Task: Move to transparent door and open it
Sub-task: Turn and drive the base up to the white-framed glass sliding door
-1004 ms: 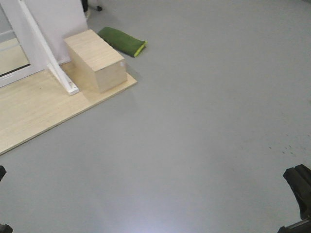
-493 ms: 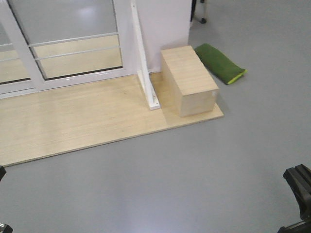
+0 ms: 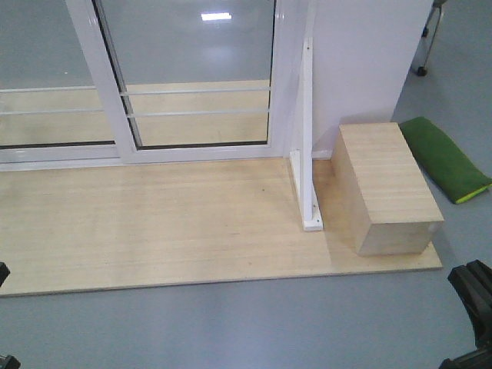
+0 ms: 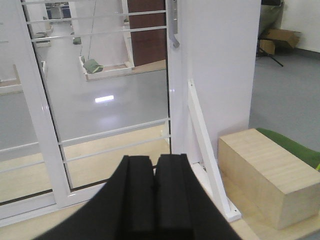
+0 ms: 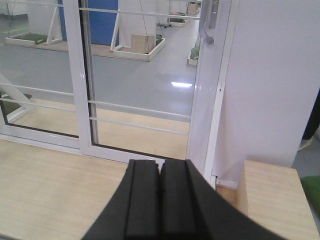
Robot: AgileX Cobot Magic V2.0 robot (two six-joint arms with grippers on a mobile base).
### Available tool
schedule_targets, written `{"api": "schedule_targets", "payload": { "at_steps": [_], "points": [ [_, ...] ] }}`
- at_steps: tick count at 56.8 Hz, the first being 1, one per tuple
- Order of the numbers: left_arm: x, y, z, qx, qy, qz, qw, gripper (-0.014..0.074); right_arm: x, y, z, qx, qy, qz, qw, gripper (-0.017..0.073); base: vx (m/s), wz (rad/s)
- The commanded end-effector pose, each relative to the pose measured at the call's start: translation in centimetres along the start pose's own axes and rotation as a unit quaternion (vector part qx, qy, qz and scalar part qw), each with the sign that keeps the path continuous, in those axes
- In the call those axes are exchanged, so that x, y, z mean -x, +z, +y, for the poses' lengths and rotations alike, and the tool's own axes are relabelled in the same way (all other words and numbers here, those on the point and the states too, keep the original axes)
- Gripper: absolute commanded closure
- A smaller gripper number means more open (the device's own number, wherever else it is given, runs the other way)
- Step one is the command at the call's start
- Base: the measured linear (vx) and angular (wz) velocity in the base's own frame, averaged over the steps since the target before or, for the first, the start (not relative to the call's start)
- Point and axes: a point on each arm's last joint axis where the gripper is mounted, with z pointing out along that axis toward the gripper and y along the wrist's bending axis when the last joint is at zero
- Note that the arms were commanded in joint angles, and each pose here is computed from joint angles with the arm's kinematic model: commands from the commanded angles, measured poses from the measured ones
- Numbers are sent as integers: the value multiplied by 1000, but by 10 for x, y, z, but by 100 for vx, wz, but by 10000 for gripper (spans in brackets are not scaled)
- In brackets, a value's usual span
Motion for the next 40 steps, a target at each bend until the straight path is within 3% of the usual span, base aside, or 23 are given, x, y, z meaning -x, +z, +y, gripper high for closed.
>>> {"api": "schedule_targets", "payload": {
  "at_steps": [1, 40],
  "points": [
    [4, 0, 0, -3, -4, -38, 999, 600, 7, -1, -1, -6, -3, -46, 999, 564, 54, 15],
    [4, 0, 0, -3, -4, -38, 999, 600, 7, -1, -1, -6, -3, -46, 999, 564, 52, 9]
  ]
}}
